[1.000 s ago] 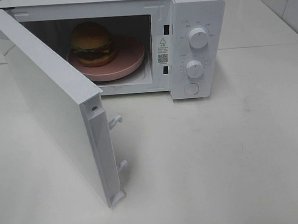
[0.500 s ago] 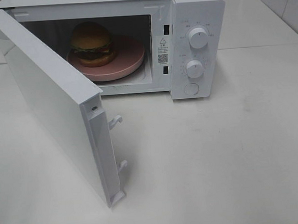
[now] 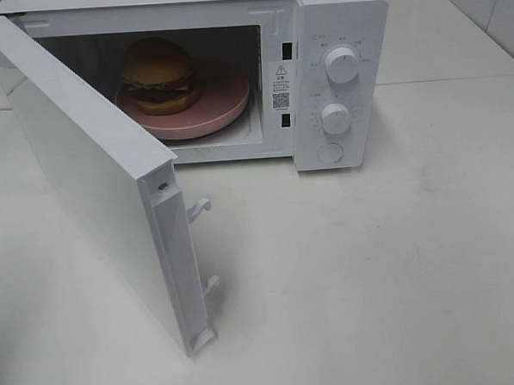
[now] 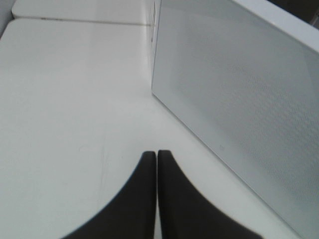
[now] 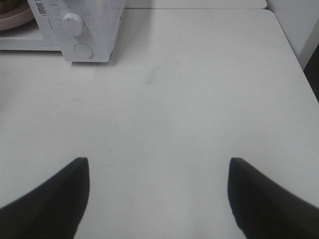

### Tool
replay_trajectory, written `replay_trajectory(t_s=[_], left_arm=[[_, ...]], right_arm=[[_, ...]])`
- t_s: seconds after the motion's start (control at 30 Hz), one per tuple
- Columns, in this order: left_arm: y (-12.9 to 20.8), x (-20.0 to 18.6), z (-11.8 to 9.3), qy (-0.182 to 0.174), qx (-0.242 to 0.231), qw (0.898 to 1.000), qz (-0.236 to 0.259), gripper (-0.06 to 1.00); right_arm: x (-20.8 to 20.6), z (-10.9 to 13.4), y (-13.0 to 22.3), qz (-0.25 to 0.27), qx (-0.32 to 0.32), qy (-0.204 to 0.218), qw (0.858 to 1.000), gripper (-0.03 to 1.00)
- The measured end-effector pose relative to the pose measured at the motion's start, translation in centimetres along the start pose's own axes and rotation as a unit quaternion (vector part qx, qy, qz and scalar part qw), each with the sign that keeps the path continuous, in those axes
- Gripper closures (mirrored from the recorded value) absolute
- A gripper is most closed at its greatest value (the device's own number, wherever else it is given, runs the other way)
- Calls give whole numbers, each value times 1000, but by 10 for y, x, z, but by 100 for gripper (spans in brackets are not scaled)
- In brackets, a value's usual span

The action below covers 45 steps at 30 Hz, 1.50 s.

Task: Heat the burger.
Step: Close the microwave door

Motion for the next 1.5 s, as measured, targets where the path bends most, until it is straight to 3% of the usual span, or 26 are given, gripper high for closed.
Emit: replay_trajectory(t_s=[0.3,0.47,0.77,0.93,1.0,1.2,1.27,1.3,1.43,1.5], left_arm=[[-4,30,5,9,13,996,-88,94],[2,53,15,1,7,987,-160,94],[-1,75,20,-12,12,981,-192,94],[-2,94,21,-16,46,981,-188,94],[2,110,19,-2,82,983,-166,94],[7,126,13,36,81,984,-156,94],[10,138,4,91,89,979,-156,94],[10,138,4,91,89,979,-156,94],[18,153,-5,149,104,971,-155,94],[20,156,-6,157,104,970,-153,94]], right_arm=[[0,0,0,0,0,0,1000,23],[0,0,0,0,0,0,1000,23],[0,0,0,0,0,0,1000,23],[0,0,0,0,0,0,1000,23],[0,0,0,0,0,0,1000,23],[0,0,0,0,0,0,1000,23],[0,0,0,0,0,0,1000,23],[0,0,0,0,0,0,1000,23],[0,0,0,0,0,0,1000,23],[0,0,0,0,0,0,1000,23]])
Point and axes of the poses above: a point on each arm's last joint axis where the gripper is mounted, x pointing out along that axis toward the gripper, z along the wrist's bending axis when the last joint is at zero, y = z × x, the point moved 1 cm from there along x, pointing out along that axis toward the gripper, and after that the axes turned 13 degrees about -x, right-handed, at the moved point
